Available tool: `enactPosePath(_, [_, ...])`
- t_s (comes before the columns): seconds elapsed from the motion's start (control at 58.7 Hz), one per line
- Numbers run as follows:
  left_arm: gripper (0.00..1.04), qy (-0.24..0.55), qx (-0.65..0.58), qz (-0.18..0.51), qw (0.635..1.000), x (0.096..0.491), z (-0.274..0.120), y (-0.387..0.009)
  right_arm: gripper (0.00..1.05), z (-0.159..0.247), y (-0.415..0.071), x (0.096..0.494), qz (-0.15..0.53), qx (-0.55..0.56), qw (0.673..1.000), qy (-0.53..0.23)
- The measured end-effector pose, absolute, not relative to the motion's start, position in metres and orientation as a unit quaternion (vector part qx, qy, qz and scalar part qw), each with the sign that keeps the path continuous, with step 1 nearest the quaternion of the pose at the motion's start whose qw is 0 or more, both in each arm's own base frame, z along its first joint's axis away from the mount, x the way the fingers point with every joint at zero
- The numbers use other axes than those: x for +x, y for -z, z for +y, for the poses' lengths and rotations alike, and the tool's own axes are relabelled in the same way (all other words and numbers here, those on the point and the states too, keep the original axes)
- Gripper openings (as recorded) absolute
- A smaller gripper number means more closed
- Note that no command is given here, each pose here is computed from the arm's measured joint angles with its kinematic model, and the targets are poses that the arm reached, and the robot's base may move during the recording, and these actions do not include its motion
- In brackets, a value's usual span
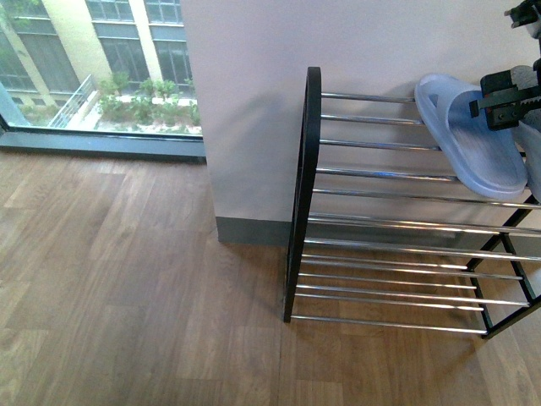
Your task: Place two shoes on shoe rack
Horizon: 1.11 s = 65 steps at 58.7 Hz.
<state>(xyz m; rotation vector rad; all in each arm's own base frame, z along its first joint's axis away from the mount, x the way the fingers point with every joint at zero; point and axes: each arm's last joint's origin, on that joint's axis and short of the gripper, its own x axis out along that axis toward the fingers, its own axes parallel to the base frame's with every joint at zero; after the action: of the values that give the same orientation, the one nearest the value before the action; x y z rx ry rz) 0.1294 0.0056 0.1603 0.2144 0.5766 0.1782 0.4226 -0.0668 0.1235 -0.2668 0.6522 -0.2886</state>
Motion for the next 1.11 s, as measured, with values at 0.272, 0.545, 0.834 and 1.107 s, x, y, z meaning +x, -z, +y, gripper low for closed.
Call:
enactPosePath(0.272, [0.02,-0.088,0.105,0.284,0.949,0.129,0.006,-0.16,0.95,-0.053,-0.156,0.376,0.265,-0.06,0.959,0.085])
enactPosePath(0.545, [0.02,-0.088,0.105,0.283,0.949,0.129,0.006,-0.16,0.95,-0.042,-0.195,0.306,0.157,0.021,0.987,0.035])
enactPosePath(0.834, [0.02,-0.088,0.105,0.283,0.949,0.129,0.006,-0.16,0.95,-0.048,-0.201,0.226,0.09,0.093,0.991,0.037])
enactPosePath(1.107, [0.02,-0.088,0.105,0.283,0.949,0.129,0.006,-0.16,0.95,-0.054,-0.19,0.174,0.03,0.172,0.982,0.064])
